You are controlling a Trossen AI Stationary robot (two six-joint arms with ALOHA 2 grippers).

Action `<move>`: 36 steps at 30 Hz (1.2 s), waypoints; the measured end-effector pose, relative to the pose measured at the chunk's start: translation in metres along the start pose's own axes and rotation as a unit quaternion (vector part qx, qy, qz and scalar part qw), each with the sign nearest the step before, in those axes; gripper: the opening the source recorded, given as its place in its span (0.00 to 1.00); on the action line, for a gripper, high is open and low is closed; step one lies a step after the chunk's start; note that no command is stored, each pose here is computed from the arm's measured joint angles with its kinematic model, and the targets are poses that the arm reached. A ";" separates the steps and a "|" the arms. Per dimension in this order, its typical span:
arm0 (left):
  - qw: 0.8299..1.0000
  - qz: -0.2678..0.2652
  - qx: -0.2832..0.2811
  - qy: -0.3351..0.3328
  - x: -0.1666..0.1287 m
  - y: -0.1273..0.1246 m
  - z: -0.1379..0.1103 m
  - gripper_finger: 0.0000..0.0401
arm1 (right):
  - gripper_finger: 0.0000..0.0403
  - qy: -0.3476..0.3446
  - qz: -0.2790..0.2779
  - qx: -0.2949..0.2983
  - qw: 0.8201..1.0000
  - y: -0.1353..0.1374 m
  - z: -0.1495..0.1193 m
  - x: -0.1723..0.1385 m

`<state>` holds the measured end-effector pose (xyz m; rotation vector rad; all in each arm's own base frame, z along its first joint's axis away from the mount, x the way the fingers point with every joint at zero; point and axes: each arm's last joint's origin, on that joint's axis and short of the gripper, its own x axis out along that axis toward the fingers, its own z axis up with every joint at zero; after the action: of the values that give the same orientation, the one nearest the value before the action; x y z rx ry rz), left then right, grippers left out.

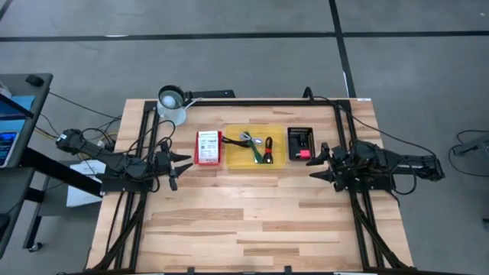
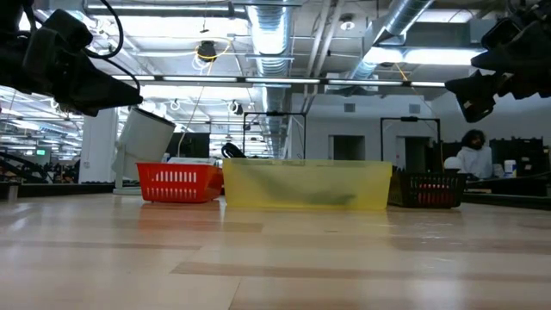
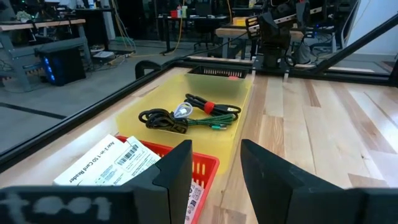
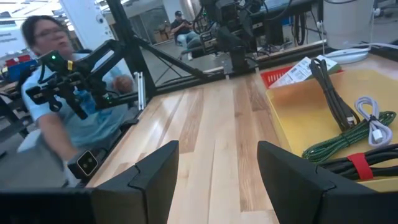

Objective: Pick and place items into bin
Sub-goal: Return to Home Position

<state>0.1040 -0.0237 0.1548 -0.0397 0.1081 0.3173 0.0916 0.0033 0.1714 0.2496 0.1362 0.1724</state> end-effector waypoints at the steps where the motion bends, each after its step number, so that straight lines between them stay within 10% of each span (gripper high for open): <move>1: 1.000 0.000 0.000 0.000 0.000 0.000 0.000 0.31 | 0.53 0.000 0.000 0.000 1.000 0.000 0.000 0.000; 36: 1.000 0.000 0.023 0.000 0.000 0.000 0.000 0.31 | 0.53 0.000 0.000 0.000 1.000 0.000 0.000 0.000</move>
<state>0.1040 -0.0236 0.1546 0.0064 0.1160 0.3151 0.0916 0.0033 0.1713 0.2500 0.1362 0.1723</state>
